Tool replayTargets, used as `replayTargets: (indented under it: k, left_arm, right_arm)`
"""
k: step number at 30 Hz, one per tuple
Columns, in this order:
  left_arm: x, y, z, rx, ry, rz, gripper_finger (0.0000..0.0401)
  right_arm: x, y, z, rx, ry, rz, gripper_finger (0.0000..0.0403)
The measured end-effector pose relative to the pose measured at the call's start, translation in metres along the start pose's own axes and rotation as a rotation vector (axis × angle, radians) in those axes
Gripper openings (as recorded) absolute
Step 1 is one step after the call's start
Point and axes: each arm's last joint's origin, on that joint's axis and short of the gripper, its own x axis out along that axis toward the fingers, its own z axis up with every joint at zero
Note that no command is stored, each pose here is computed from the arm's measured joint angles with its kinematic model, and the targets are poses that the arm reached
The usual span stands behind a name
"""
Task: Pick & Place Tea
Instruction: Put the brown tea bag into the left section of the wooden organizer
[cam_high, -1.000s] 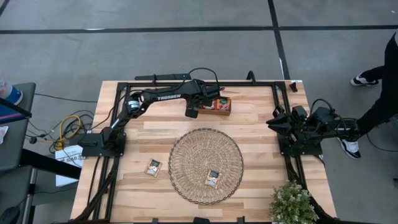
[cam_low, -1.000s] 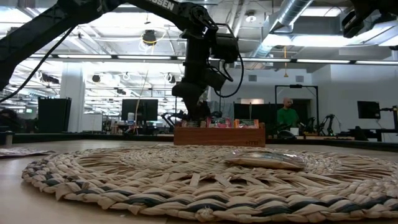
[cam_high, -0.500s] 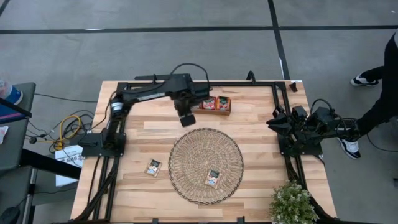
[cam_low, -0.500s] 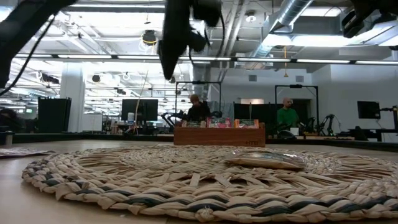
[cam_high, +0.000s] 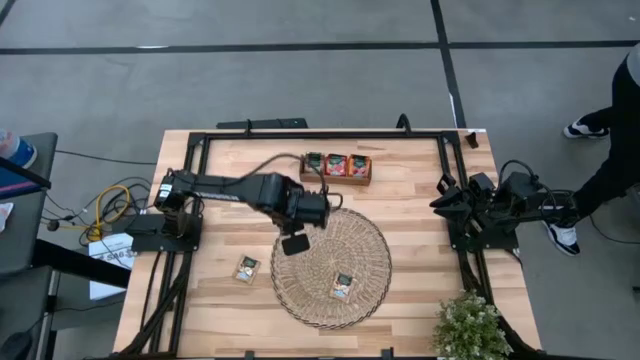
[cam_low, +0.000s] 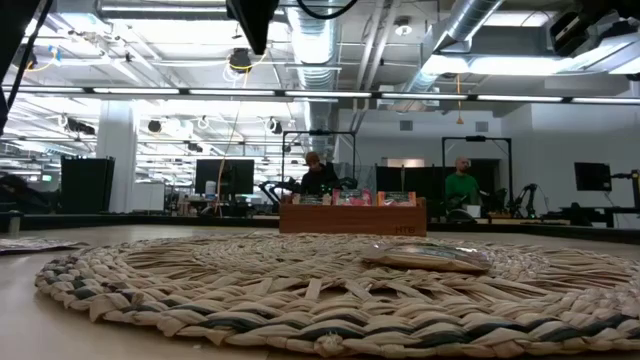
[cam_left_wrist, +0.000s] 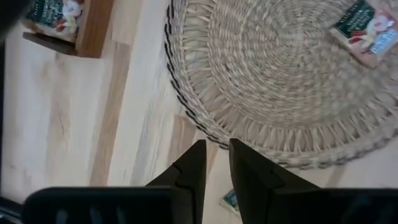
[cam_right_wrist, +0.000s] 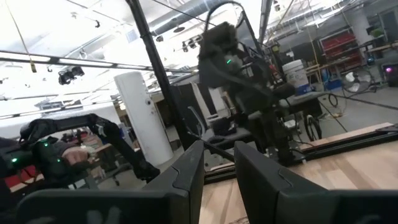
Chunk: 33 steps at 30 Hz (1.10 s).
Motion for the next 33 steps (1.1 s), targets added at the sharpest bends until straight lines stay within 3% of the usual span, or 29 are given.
replayTargets:
  k: [7, 14, 17, 23, 26, 33]
  left_arm:
    - [0.034, -0.015, -0.016, -0.022, 0.122, 0.079, 0.0062]
    - [0.09, -0.024, -0.05, 0.122, 0.319, 0.221, 0.0062]
    - [0.108, -0.026, -0.07, 0.177, 0.315, 0.281, 0.0062]
    - [0.115, -0.019, -0.114, 0.185, 0.231, 0.181, 0.0062]
    - [0.111, -0.01, -0.132, 0.264, 0.228, 0.123, 0.0062]
    - [0.118, -0.005, -0.144, 0.422, 0.211, 0.057, 0.0064]
  right_arm:
    - [0.0, 0.0, -0.002, 0.005, 0.029, 0.024, 0.0082]
    - [0.0, 0.001, -0.003, 0.013, 0.037, 0.036, 0.0082]
    - [0.0, 0.001, -0.003, 0.013, 0.037, 0.037, 0.0082]
    - [0.0, 0.001, -0.002, 0.013, 0.036, 0.038, 0.0082]
    - [0.0, 0.001, -0.002, 0.019, 0.036, 0.038, 0.0082]
    - [0.0, 0.001, -0.002, 0.019, 0.035, 0.037, 0.0082]
